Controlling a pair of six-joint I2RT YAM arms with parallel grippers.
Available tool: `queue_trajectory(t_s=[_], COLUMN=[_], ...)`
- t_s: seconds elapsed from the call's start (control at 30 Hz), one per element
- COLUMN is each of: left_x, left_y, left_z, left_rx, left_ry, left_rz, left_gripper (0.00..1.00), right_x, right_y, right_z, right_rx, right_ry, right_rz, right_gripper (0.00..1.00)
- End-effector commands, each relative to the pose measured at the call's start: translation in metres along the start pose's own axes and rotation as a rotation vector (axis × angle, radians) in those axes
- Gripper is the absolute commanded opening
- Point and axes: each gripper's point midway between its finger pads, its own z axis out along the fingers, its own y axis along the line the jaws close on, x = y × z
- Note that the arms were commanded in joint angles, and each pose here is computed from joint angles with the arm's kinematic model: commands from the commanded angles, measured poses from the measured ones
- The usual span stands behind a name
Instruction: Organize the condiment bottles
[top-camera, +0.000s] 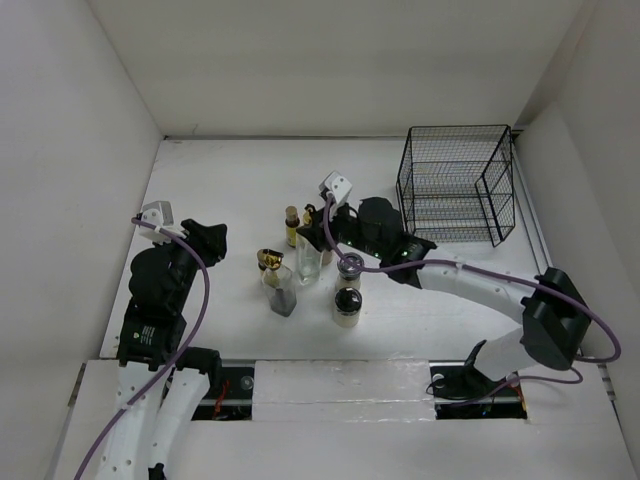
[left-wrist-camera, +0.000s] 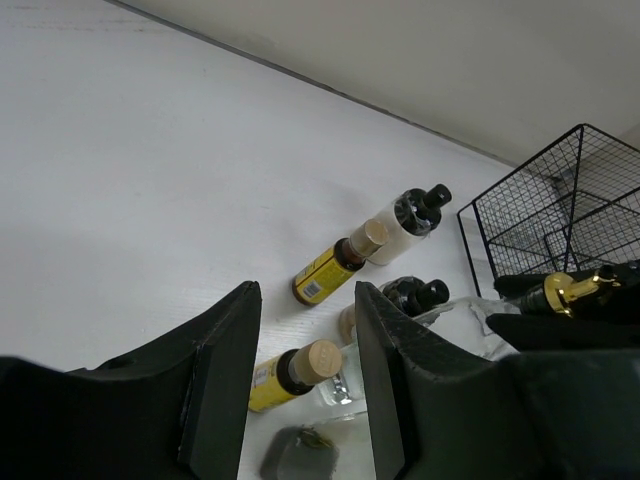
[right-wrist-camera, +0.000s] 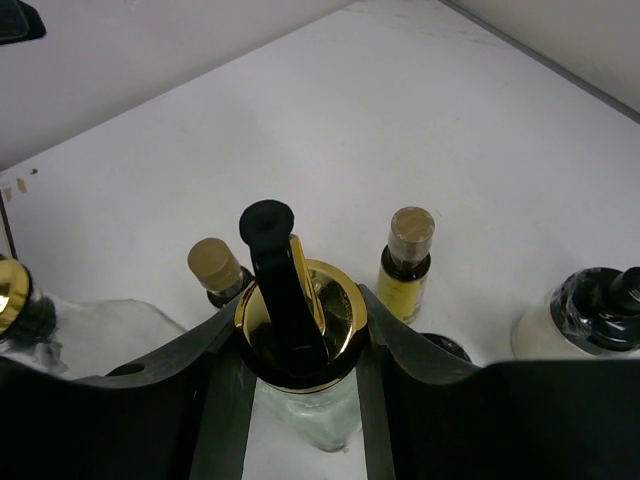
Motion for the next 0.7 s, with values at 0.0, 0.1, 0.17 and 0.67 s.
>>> queue_trajectory(t_s=[0.0, 0.1, 0.17, 0.67], left_x=[-0.005, -0.006, -0.006, -0.01], left_y=[-0.005, -0.006, -0.006, -0.009], left_z=[0.002, 0.0, 0.0, -0.002], left_rx=[0.028, 0.032, 0.032, 0.05], left_ry=[-0.024, -0.032, -0.032, -0.046], left_rz=[0.014, 0.014, 0.014, 0.014], left_gripper=[0.39, 0.39, 0.39, 0.39], right_x=[-0.104, -0.144, -0.161, -0.297], right_y=[0.009, 0.009, 0.011, -0.096], right_z=[-0.033, -0.054, -0.065, -0.158], right_rx=[0.011, 0.033, 0.033, 0.441], right_ry=[-0.272, -0.316, -0.336, -0.466], right_rz=[-0.028, -0.048, -0.059, -0.198], right_gripper=[0.0, 0.0, 0.0, 0.0])
